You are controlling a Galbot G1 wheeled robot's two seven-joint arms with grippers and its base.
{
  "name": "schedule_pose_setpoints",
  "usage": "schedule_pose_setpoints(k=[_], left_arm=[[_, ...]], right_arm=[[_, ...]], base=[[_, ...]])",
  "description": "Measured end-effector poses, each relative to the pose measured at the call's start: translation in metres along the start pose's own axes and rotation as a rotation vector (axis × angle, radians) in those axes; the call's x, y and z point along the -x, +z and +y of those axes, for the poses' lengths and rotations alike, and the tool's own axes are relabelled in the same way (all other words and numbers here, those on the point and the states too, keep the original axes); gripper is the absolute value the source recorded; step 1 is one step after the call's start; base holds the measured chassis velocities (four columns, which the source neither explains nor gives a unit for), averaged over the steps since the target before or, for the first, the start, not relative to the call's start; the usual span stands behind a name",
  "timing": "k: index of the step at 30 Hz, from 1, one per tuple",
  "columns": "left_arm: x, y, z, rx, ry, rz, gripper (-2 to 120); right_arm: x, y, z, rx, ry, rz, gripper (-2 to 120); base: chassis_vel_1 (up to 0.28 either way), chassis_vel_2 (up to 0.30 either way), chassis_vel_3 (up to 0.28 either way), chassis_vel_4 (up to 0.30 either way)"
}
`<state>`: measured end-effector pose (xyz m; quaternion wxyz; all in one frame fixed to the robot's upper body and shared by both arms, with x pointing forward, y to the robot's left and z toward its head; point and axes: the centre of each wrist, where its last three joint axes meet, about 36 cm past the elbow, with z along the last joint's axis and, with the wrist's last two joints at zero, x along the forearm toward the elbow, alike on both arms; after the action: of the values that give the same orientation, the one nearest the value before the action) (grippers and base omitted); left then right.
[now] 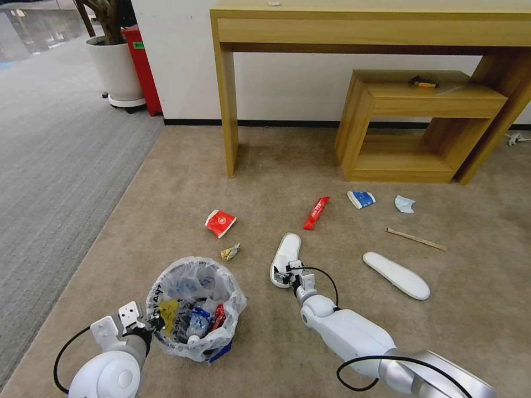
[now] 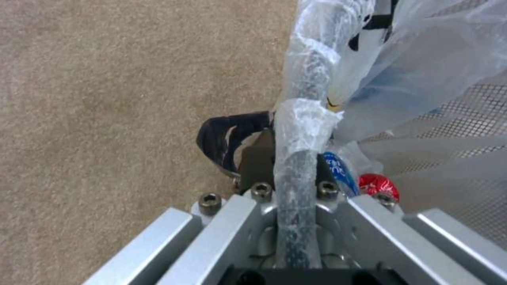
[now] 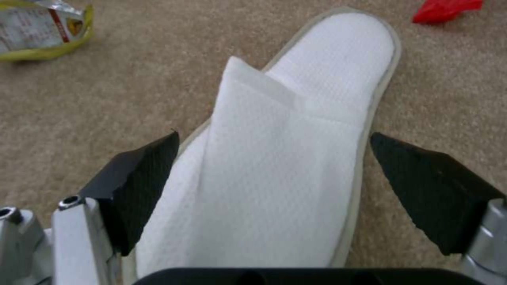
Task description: Pick up the trash bin and place the garbage on the floor into it.
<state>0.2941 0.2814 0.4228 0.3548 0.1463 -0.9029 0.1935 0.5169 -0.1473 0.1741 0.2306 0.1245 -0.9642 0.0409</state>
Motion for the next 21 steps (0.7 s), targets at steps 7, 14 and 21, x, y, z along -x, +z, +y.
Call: schedule_pose_setpoints(k=[7,14,21], left_arm=[[-0.002,-0.002,-0.001,-0.002,0.007,-0.006,0],[-0.005,-0.003,0.000,-0.002,0.007,-0.011,0],[-0.006,-0.003,-0.001,-0.003,0.010,-0.012,0]], right_arm=[[0.006,-0.005,0.006,-0.003,0.015,0.022,87],[0.009,-0.010,0.012,0.002,0.039,0.035,85],[0.009,-0.008,0.012,-0.010,0.072,0.062,83]], base=[[0.000,0.000,0.000,0.000],[0.000,0.000,0.000,0.000],[0.000,0.000,0.000,0.000]])
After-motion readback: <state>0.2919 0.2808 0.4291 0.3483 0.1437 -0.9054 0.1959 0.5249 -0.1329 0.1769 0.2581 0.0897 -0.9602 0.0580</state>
